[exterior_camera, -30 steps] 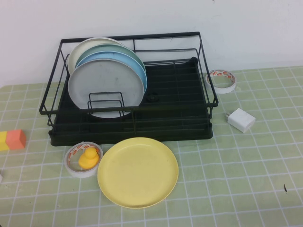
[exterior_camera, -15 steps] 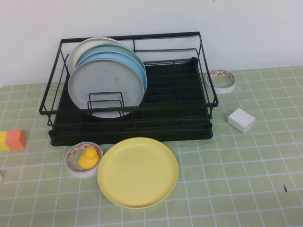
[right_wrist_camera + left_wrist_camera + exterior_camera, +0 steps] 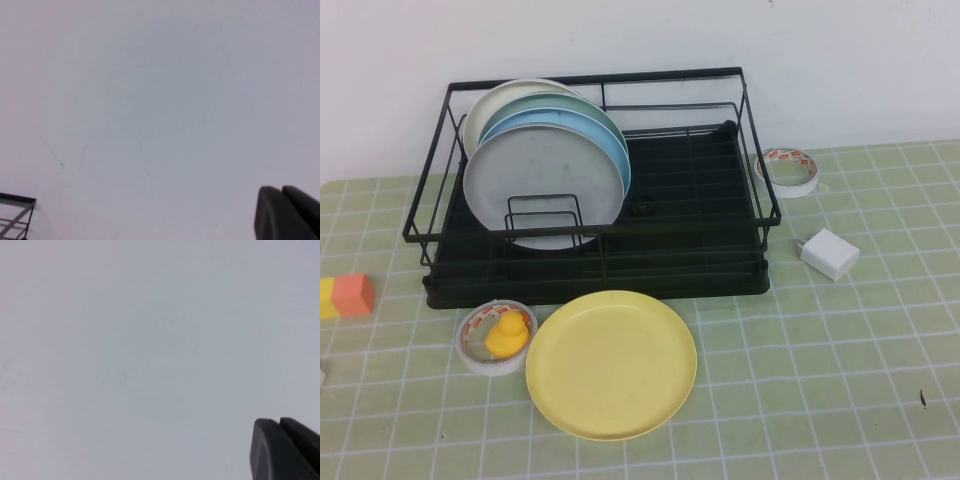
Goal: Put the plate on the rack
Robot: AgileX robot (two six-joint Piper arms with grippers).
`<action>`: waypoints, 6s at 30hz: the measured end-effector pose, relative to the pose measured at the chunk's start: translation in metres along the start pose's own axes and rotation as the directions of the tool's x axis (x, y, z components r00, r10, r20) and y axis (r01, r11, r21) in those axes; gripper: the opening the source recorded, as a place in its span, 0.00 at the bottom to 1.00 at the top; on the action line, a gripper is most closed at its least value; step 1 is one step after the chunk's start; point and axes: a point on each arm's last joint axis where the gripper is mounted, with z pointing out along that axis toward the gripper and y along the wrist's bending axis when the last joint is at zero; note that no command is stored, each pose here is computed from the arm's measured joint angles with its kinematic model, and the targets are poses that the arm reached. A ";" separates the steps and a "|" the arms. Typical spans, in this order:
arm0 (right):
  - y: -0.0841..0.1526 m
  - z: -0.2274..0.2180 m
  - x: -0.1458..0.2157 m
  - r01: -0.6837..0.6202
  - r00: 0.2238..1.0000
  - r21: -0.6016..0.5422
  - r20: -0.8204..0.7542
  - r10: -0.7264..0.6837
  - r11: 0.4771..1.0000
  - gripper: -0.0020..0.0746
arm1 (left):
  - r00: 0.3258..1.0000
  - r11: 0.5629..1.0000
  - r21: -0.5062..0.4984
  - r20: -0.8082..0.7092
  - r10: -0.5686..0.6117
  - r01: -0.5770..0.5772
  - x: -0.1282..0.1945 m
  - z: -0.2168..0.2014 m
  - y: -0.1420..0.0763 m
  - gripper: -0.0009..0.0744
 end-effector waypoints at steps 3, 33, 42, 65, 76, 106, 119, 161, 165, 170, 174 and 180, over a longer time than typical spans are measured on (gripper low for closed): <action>-0.001 0.000 -0.002 -0.016 1.000 0.006 0.023 0.016 1.000 0.02 | 1.000 1.000 0.003 0.030 0.000 0.000 -0.003 0.000 0.000 0.01; 0.011 0.062 -0.041 -0.422 0.525 -0.051 -0.827 0.199 0.905 0.02 | 0.631 0.982 -0.128 -0.753 -0.187 0.137 -0.036 0.051 -0.027 0.01; 0.018 0.092 -0.010 -0.435 0.400 0.013 -0.893 0.206 0.900 0.02 | 0.607 0.984 -0.136 -0.774 -0.178 0.116 -0.031 0.054 -0.025 0.01; 0.214 0.189 0.064 -0.783 0.233 -0.275 -0.961 -0.148 0.558 0.09 | 0.262 0.973 -0.224 -0.937 -0.229 0.050 0.012 0.055 -0.021 0.01; 0.272 0.211 0.114 -0.762 0.166 -0.258 -0.964 -0.206 0.595 0.48 | 0.296 0.962 -0.269 -0.915 -0.272 0.052 0.036 0.044 -0.013 0.01; 0.285 0.207 0.143 -0.761 0.081 -0.224 -0.964 -0.254 0.609 0.04 | 0.299 0.952 -0.295 -0.904 -0.306 0.083 0.036 0.044 -0.015 0.01; 0.311 0.180 0.034 -0.808 0.305 -0.429 -0.891 -0.337 0.404 0.04 | 0.192 0.865 -0.422 -0.857 -0.478 0.270 0.035 0.043 -0.030 0.69; 0.303 0.187 -0.003 -0.787 0.446 -0.516 -0.855 -0.265 0.339 0.04 | 0.240 0.855 -0.389 -0.844 -0.480 0.342 0.032 0.050 -0.034 0.75; 0.306 0.187 -0.010 -0.812 0.472 -0.517 -0.855 -0.216 0.271 0.04 | 0.273 0.863 -0.381 -0.837 -0.475 0.333 0.031 0.052 -0.032 0.75; 0.309 0.191 -0.020 -0.806 0.542 -0.561 -0.828 -0.145 0.190 0.04 | 0.270 0.875 -0.368 -0.849 -0.453 0.314 0.035 0.054 -0.031 0.67; 0.309 0.192 -0.021 -0.760 0.610 -0.625 -0.781 -0.136 0.181 0.04 | 0.274 0.892 -0.339 -0.864 -0.421 0.300 0.036 0.054 -0.031 0.41; 0.308 0.196 -0.018 -0.718 0.651 -0.663 -0.747 -0.132 0.214 0.13 | 0.342 0.949 -0.181 -0.902 -0.265 0.257 0.034 0.058 -0.031 0.14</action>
